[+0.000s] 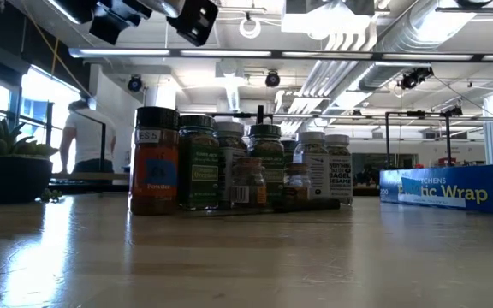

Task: Shelf spices
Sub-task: Put the black lid seasoning bottle on the shelf

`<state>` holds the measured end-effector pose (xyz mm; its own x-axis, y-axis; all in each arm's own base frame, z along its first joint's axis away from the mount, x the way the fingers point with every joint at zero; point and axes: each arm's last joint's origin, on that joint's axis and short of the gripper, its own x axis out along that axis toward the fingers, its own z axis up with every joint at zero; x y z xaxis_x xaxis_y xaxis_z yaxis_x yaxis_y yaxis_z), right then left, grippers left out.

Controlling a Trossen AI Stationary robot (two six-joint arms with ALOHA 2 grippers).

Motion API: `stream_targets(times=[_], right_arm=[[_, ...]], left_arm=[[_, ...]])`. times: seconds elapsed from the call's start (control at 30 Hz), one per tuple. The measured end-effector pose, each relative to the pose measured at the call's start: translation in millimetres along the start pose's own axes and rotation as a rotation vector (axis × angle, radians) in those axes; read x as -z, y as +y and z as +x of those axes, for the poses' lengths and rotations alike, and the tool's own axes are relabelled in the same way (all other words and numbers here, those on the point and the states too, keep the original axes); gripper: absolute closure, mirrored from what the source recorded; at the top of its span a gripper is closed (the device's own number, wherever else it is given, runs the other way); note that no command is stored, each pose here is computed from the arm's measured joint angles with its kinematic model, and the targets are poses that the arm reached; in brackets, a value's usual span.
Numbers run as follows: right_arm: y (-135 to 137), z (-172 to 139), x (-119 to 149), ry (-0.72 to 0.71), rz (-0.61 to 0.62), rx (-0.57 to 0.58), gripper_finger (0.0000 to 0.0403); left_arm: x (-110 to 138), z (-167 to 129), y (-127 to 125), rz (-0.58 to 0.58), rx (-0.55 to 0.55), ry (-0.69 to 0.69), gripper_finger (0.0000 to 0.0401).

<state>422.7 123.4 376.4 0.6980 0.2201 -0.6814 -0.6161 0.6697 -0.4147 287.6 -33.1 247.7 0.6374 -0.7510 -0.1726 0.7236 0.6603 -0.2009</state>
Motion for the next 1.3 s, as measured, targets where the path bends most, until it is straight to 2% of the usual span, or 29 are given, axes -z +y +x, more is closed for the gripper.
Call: stream_targets(times=[0.17,0.27,0.57,0.7,0.87,1.0,1.07,1.3], right_arm=[[1,0,0,-0.016,0.03,-0.031,0.0208],[2,0,0,-0.033,0.064,-0.062,0.0199],[1,2,-1,-0.031,0.087,-0.038,0.0193],[1,2,-4,-0.016,0.182,0.033,0.0189],[0,-2,-10,-0.018,0.288,0.107,0.0165],[-1,-15,-16,0.004,0.334,0.182,0.0137],[-3,-26,-20,0.018,0.363,0.251,0.0123],[-15,-59,-13,0.054,0.61,0.506,0.0109]], left_arm=[[-2,5,2,0.026,0.027,0.003,0.0118],[-3,5,2,0.027,0.026,0.0,0.0135],[-4,5,2,0.046,0.023,-0.006,0.0272],[-6,3,1,0.059,0.031,-0.016,0.0272],[-17,-9,-6,0.09,-0.017,-0.036,0.0272],[-28,-23,-18,0.145,-0.152,-0.035,0.0272],[-32,-32,-23,0.164,-0.252,-0.022,0.0272],[-45,-63,-43,0.198,-0.773,0.008,0.0272]])
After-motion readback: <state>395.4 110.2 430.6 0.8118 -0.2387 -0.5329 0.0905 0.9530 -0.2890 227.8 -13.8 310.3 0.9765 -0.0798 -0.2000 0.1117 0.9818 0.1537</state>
